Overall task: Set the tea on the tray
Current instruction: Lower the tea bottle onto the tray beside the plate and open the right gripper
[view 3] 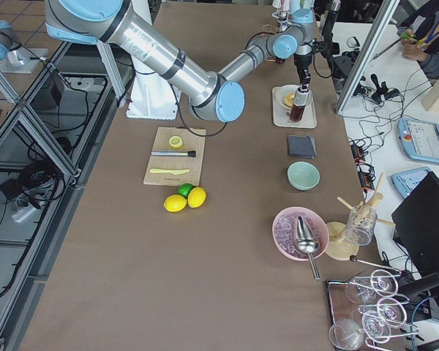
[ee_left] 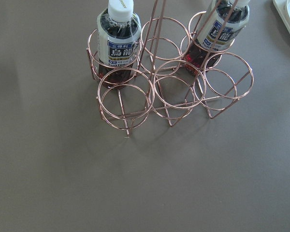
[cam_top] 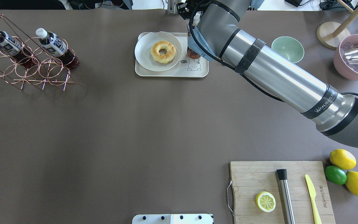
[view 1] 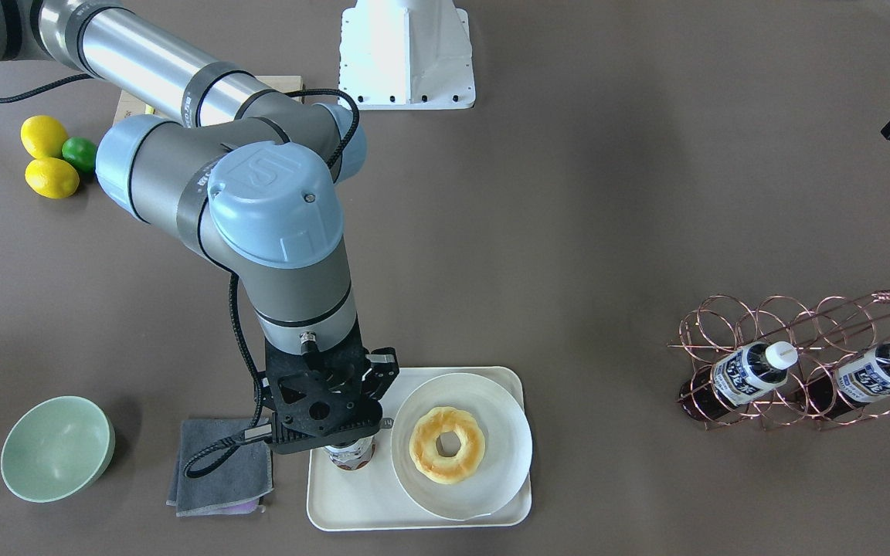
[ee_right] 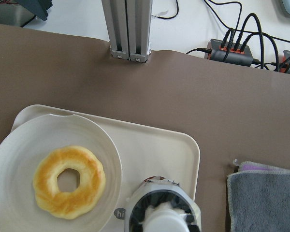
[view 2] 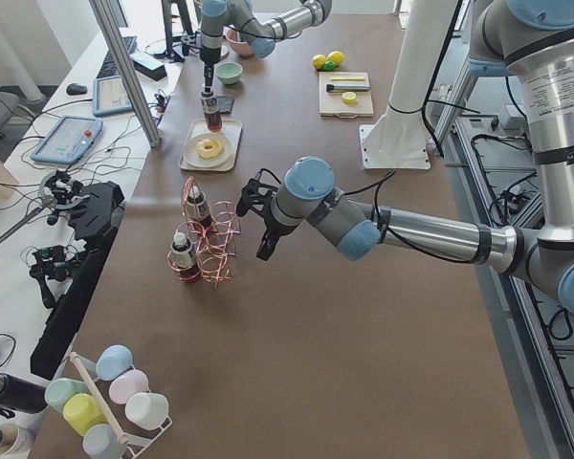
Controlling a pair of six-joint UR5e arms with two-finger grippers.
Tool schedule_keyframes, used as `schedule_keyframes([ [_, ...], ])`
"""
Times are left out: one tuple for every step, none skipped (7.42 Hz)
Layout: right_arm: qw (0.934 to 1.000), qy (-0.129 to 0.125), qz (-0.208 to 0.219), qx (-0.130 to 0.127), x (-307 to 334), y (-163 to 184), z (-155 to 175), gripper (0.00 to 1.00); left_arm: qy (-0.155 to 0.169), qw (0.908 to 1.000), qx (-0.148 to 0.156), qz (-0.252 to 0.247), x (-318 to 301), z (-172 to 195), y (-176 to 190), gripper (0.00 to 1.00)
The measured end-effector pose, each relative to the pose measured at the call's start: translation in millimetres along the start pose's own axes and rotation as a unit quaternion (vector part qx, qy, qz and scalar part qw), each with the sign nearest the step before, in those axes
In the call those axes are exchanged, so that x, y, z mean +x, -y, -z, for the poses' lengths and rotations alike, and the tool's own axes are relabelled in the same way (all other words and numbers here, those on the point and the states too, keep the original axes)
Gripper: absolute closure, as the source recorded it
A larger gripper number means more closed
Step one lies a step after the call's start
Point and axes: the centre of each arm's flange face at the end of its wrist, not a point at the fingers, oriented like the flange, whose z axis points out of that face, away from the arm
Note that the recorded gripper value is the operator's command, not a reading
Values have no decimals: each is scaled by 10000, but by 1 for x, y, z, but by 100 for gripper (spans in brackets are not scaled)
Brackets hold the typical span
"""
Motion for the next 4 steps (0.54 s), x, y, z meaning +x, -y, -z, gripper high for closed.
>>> schedule_keyframes([
  [10000,16,-3,-17,1,0,-1,100,1,10000,8,-3,0,1,0,3],
  [10000,14,-9,-37,2,-1,-4,100,1,10000,10,-3,1,1,0,3],
  [10000,15,-12,-45,3,-2,-5,100,5,10000,3,9,0,2,-3,3],
  [10000,20,-9,-48,2,-3,-5,91,6,10000,9,10,-2,2,-9,3],
])
